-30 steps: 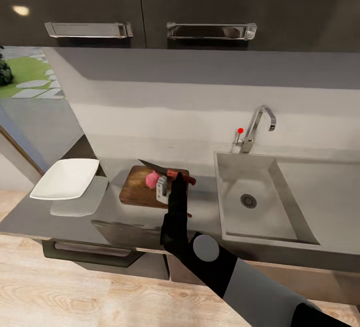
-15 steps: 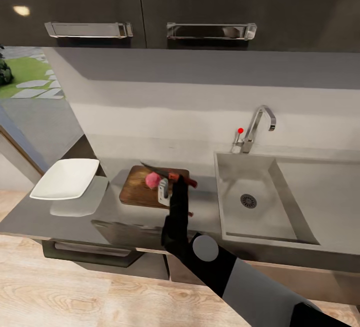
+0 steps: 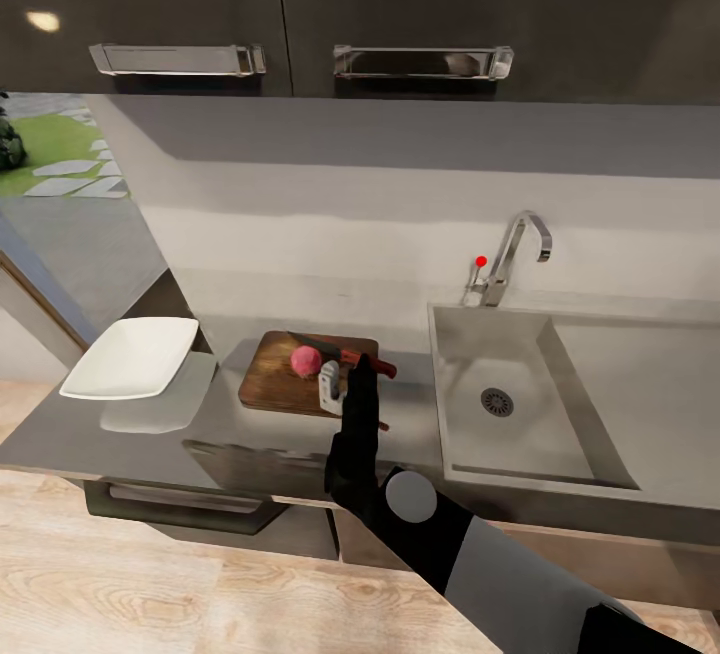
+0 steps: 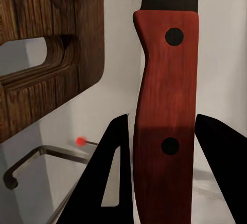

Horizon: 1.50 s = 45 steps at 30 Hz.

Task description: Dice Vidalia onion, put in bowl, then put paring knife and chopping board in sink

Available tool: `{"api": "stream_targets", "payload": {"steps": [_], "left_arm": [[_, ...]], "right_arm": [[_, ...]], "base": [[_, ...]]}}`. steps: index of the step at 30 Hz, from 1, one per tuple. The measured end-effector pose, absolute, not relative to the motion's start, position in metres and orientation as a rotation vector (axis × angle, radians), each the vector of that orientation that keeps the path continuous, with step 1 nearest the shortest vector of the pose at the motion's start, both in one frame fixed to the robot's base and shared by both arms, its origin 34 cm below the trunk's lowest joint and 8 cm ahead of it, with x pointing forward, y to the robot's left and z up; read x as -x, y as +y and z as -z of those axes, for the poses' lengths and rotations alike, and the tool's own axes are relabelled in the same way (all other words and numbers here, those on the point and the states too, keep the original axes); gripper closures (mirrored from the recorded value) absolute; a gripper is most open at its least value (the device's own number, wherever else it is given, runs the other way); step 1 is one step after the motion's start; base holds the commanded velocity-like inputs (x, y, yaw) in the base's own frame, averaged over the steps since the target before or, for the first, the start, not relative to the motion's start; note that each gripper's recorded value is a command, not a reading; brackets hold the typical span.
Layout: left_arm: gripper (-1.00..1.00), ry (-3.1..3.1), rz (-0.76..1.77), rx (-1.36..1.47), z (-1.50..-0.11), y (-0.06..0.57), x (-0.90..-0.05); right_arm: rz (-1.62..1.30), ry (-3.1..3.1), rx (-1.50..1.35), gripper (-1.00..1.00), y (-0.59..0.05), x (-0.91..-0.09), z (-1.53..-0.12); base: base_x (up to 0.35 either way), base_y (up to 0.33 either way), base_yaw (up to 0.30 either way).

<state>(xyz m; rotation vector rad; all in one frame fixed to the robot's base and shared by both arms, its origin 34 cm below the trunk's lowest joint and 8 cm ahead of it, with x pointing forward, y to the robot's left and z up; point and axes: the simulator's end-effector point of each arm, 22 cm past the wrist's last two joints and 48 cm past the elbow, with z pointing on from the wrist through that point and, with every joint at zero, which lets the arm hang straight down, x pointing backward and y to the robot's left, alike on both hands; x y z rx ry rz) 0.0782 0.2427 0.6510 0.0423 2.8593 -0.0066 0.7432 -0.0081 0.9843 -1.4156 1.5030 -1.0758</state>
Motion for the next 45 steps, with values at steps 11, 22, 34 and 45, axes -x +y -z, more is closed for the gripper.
{"api": "stream_targets", "payload": {"steps": [11,22,34,45], "left_arm": [[-1.00,2.859,0.007,-0.042,-0.6510,0.2426,-0.0782],[-1.00,2.860,0.006,-0.042,-0.6510,0.2427,-0.0780],[-1.00,2.860,0.006,-0.042,-0.6509,0.2427,-0.0782],[-1.00,2.860,0.007,-0.042,-0.6510,0.2427,-0.0780]], "right_arm": [[1.092,1.511,1.438,1.00,-0.0132,-0.7427,-0.9750],[1.092,1.511,1.438,1.00,-0.0132,-0.7427,-0.9749],[1.092,1.512,1.438,1.00,-0.0133,-0.7427,-0.9748],[1.092,1.512,1.438,1.00,-0.0133,-0.7427,-0.9748]], "base": [[0.000,0.000,0.000],[0.000,0.000,0.000],[0.000,0.000,0.000],[0.000,0.000,0.000]]}}
